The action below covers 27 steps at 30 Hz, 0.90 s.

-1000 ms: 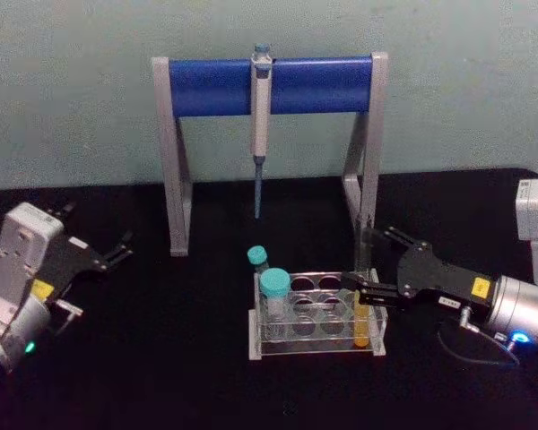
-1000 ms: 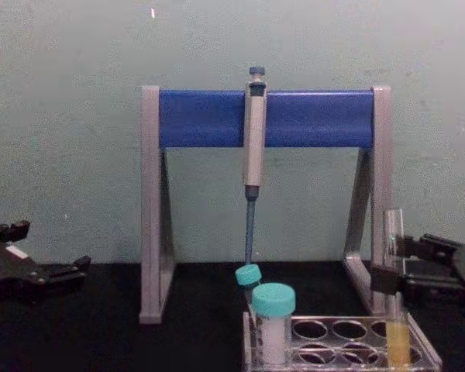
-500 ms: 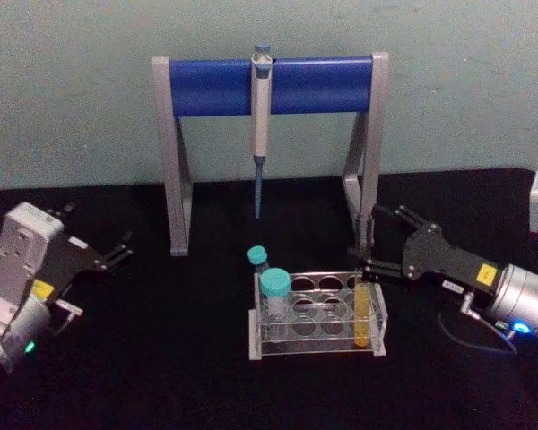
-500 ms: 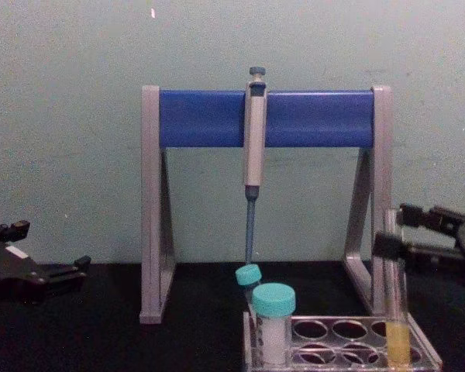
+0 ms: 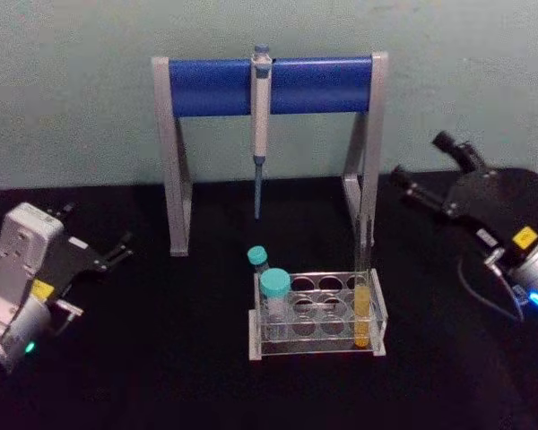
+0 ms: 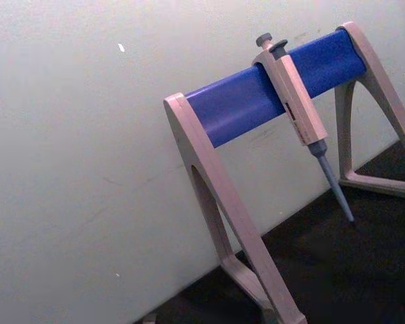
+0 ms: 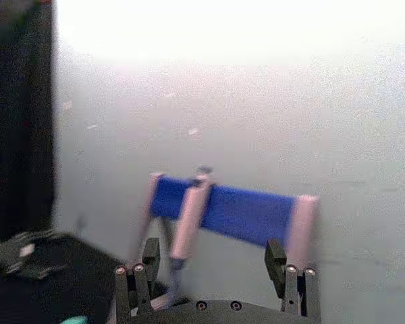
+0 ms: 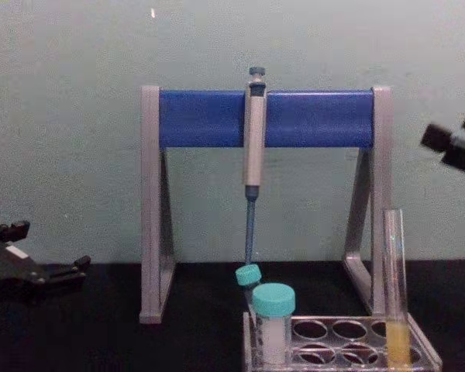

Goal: Pick up the test tube from the test tube rack, shake it, then place it back into the test tube rack.

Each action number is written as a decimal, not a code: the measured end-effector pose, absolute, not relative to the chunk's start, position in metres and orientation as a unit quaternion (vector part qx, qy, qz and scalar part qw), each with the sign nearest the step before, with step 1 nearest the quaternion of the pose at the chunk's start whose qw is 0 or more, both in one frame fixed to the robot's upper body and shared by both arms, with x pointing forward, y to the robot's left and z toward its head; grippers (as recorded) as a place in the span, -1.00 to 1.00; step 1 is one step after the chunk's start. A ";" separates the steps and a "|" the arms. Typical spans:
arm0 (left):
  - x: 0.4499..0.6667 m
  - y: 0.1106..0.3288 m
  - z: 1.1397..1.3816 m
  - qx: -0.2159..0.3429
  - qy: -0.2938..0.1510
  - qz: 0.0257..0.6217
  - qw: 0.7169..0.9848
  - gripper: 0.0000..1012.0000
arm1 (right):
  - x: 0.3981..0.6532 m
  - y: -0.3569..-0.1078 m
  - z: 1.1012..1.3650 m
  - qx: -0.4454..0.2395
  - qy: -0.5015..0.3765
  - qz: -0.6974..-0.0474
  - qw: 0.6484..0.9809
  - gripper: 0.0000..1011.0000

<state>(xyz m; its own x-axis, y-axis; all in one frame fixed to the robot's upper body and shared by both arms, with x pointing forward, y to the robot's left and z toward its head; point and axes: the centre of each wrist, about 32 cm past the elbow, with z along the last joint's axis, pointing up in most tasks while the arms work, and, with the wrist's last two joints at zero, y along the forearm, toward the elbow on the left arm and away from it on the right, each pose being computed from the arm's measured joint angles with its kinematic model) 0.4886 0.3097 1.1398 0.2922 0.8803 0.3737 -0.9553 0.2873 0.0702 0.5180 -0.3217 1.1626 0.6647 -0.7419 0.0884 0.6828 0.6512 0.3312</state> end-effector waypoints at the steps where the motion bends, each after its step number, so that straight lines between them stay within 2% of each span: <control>1: 0.489 0.310 1.140 0.141 -0.132 0.580 0.791 0.98 | 0.517 -0.322 1.163 0.139 -0.110 -0.404 0.897 0.98; 6: 0.489 0.310 1.140 0.142 -0.132 0.580 0.791 0.98 | 0.511 -0.323 1.160 0.141 -0.111 -0.461 0.869 0.98; 10: 0.489 0.310 1.140 0.141 -0.132 0.580 0.791 0.98 | 0.503 -0.320 1.152 0.118 -0.099 -0.523 0.838 0.98; 16: 0.489 0.310 1.140 0.142 -0.132 0.580 0.791 0.98 | 0.492 -0.312 1.138 0.079 -0.060 -0.582 0.807 0.98; 27: 0.489 0.310 1.140 0.141 -0.132 0.580 0.791 0.98 | 0.486 -0.305 1.128 0.016 0.005 -0.620 0.784 0.98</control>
